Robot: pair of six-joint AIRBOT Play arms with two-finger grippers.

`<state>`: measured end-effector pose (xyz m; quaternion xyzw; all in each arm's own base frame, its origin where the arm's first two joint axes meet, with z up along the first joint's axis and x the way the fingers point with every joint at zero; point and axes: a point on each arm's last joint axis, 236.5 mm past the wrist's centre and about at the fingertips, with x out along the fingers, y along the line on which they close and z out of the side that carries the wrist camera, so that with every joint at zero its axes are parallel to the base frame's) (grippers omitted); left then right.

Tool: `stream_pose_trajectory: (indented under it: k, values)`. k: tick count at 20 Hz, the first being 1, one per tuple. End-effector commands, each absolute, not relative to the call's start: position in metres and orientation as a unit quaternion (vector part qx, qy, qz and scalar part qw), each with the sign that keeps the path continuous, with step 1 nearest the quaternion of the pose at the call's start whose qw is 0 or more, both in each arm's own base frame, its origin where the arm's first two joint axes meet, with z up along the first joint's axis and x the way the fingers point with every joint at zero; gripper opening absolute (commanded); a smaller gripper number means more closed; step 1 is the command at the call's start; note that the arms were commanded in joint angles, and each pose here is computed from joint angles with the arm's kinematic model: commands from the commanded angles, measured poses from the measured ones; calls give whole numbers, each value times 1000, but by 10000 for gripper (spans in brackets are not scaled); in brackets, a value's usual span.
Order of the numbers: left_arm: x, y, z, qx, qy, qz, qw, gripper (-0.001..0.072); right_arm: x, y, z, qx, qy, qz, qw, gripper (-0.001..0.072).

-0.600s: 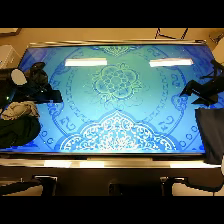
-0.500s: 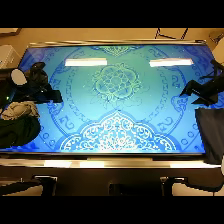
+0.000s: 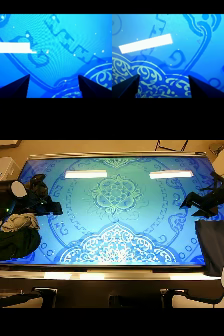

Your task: Fold the clothes and pants, and hang the long-sleeved shirts on hangers.

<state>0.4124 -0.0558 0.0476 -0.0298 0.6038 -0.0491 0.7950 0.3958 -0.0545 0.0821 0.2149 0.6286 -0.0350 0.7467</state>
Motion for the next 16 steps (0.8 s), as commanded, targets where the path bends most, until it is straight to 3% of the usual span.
stream_pose_trajectory:
  k: [1,5,9,14,16]
  values:
    - [412,-56,48,-30,604,-49,795,707,396,-54,82,215,629,-35,746,693]
    - [424,-59,50,-44,584,-47,809,707,398,-54,82,216,626,-34,749,692]
    - [446,-60,59,-49,544,-47,836,707,417,-60,86,217,592,-40,775,691]
    - [449,-72,67,-71,535,-62,840,707,445,-70,95,217,540,-50,812,691]
    - [443,-46,71,-70,550,-12,832,711,447,-73,96,213,534,-54,816,691]
